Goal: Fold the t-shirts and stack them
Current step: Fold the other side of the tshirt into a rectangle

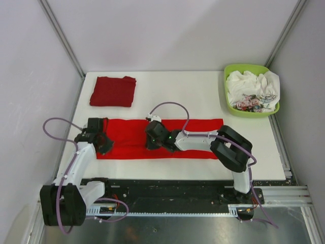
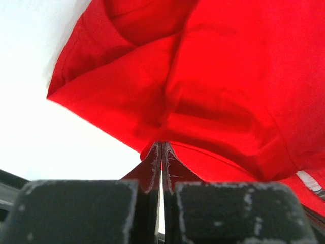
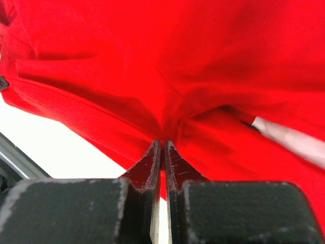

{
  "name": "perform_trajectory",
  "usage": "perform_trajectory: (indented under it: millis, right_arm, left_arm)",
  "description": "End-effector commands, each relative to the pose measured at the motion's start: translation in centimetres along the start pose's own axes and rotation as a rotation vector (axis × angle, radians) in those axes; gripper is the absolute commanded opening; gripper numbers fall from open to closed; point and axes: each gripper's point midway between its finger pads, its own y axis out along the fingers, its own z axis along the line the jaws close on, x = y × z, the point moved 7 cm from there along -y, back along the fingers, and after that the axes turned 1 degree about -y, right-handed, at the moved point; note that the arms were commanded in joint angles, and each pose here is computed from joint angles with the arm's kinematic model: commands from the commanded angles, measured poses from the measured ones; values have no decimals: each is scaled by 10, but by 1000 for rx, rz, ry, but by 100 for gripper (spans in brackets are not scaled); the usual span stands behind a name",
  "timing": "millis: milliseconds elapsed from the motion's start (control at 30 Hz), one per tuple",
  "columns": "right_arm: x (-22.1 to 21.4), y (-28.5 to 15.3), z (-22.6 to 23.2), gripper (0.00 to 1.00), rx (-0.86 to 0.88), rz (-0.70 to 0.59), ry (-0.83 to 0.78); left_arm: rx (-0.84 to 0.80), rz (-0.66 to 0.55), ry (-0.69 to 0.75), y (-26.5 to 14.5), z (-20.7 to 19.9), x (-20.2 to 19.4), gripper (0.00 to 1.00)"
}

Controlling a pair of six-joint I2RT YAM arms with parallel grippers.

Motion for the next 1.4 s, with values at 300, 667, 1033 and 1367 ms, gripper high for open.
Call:
perform_trajectory:
  millis: [300,667,1033,1367]
  right_arm:
    - [58,6,-5,1,50,-146,10]
    - [64,17,-19,16,-16,-143,24]
    - [90,-50,-104,42,-327,-140,142]
    - [84,-85,-175,39,-457,-140,221]
  left_arm:
    - [18,-120,121,1,-32,40,0]
    - [68,-144,171,21,-35,48,9]
    - [-278,-191,424,-36,-106,62,58]
    - [-386,-10,399,-14,-159,-12,40]
